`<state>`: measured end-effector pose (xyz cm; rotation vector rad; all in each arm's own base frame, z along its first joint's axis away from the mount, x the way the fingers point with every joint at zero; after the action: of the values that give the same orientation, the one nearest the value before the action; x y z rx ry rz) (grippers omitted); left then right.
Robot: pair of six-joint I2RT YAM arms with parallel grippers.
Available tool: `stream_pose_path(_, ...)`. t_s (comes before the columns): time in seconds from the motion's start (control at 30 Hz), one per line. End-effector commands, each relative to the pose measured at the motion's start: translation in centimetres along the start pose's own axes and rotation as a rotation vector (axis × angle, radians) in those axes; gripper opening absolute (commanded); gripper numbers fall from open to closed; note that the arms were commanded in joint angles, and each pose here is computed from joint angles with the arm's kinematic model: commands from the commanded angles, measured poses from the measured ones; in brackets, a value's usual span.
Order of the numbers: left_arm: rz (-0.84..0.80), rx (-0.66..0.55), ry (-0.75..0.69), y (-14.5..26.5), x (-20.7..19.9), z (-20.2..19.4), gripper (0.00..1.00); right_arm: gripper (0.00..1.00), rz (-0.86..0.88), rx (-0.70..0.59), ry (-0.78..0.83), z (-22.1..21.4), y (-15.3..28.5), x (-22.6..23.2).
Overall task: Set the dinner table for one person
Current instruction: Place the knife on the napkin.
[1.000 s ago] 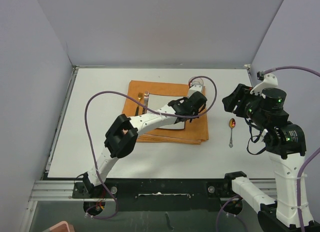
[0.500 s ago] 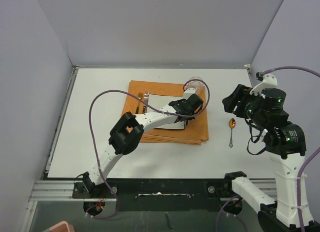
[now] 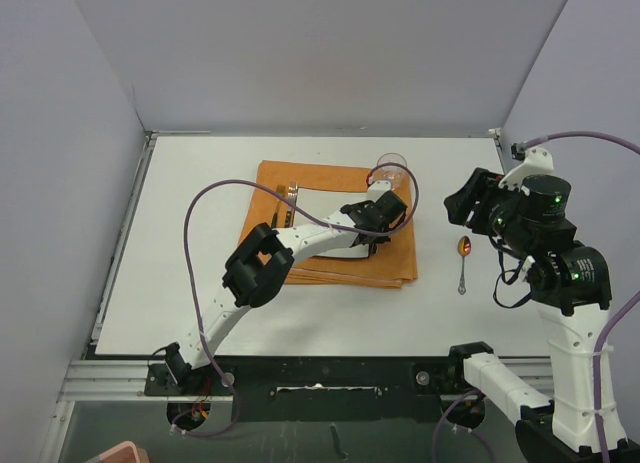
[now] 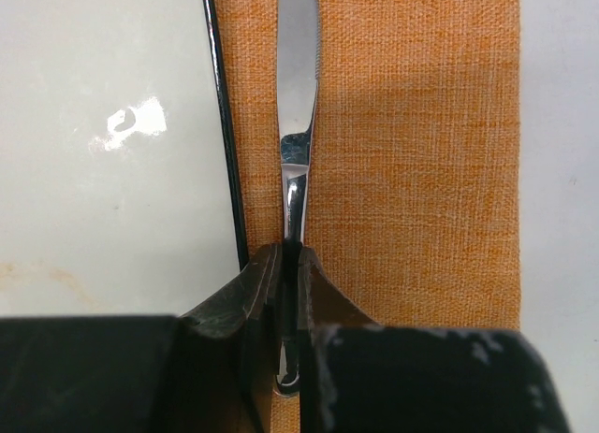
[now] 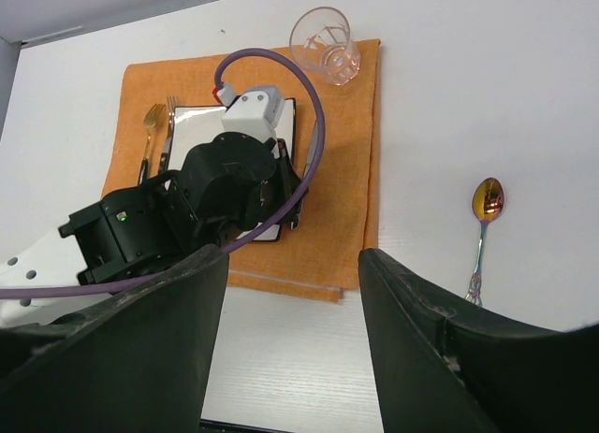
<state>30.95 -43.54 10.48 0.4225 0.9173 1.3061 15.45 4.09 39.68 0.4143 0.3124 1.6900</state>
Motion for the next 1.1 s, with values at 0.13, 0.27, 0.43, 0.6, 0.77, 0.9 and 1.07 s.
stream_pose_path(0.13,-0.054,-0.035,0.08,-0.9,-1.5,1.1,0.0,0.59,0.003,-0.046,0.017,0.9,-0.1,0.1)
stream_pose_path(0.27,-0.056,-0.034,0.09,-1.1,-1.5,1.0,0.0,0.59,0.001,-0.044,0.017,0.8,-0.3,0.0)
stream_pose_path(0.43,-0.05,-0.038,0.102,-1.3,-1.3,1.0,0.0,0.59,0.001,-0.035,0.015,0.6,-0.6,0.0)
stream_pose_path(0.6,-0.054,-0.034,0.115,-1.6,-1.1,0.7,0.0,0.59,0.002,-0.032,0.018,0.6,-0.7,0.0)
stream_pose_path(0.77,-0.054,-0.025,0.12,-1.9,-1.0,0.4,0.0,0.59,0.001,-0.031,0.023,0.5,-0.9,0.0)
stream_pose_path(0.9,-0.042,-0.024,0.126,-1.8,-0.7,0.3,0.0,0.59,0.002,-0.033,0.022,0.6,-1.0,0.0)
stream_pose_path(1.07,-0.046,-0.038,0.103,-0.8,-0.8,0.5,0.29,0.59,-0.013,-0.033,0.023,0.7,-1.0,-0.1)
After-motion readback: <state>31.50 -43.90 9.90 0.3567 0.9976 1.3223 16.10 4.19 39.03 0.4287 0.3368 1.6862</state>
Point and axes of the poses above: each gripper's point midway between its finger pads, its own y axis back along the fingers, its own x axis along the line the jaws close on, z = x × y, the point moved 9 cm from there along y, back along the fingers, and after that the axes turned 14 degrees about y, right-handed, at the moved point
